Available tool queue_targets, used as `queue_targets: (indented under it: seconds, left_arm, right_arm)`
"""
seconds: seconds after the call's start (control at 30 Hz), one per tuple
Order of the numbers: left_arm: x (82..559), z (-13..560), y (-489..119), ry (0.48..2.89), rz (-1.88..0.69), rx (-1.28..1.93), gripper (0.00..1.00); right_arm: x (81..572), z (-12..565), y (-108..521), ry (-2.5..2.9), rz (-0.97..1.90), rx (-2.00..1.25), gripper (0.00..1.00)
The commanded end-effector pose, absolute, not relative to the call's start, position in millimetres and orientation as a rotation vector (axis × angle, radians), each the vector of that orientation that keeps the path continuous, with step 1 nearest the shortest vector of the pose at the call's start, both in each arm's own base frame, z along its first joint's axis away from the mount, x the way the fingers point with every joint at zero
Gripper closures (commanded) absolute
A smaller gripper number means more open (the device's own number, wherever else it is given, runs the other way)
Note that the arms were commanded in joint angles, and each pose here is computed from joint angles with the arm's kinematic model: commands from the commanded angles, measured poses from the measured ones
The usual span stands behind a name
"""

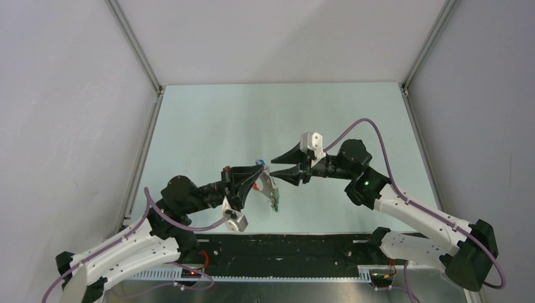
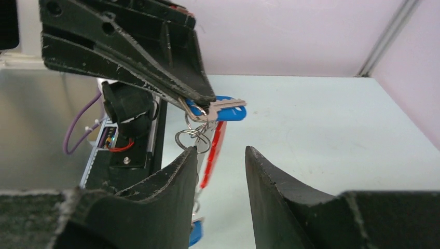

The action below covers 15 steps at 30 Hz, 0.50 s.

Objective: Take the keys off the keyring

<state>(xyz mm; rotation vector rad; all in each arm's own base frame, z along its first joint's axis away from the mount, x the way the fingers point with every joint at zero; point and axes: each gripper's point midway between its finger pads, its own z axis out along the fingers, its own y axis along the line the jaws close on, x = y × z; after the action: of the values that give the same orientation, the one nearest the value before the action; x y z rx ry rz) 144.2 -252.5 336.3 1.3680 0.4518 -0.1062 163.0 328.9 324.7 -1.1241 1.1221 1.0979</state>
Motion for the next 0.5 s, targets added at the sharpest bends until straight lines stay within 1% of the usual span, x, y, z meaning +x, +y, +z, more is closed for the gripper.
queue_targets:
  seconds: [0.0, 0.13, 0.27, 0.4, 0.47]
  left_arm:
    - [132, 370, -249, 0.374, -0.128, 1.292, 1.0]
    - [132, 370, -249, 0.372, -0.131, 1.294, 1.0]
    - [131, 371, -249, 0.367, -0.136, 1.296, 1.0]
    - [131, 370, -250, 0.37, -0.136, 1.298, 1.0]
    - [132, 371, -249, 0.374, -0.131, 1.296, 1.0]
  right_arm:
    - [147, 351, 335, 0.931, 1.091, -1.206, 0.56]
    - [138, 351, 337, 0.9, 1.118, -1.237, 0.56]
    - [132, 353, 337, 0.875, 1.141, -1.25, 0.6]
    - [124, 354, 338, 0.857, 1.181, -1.274, 0.6]
    - [122, 354, 340, 0.868, 1.193, -1.288, 0.65]
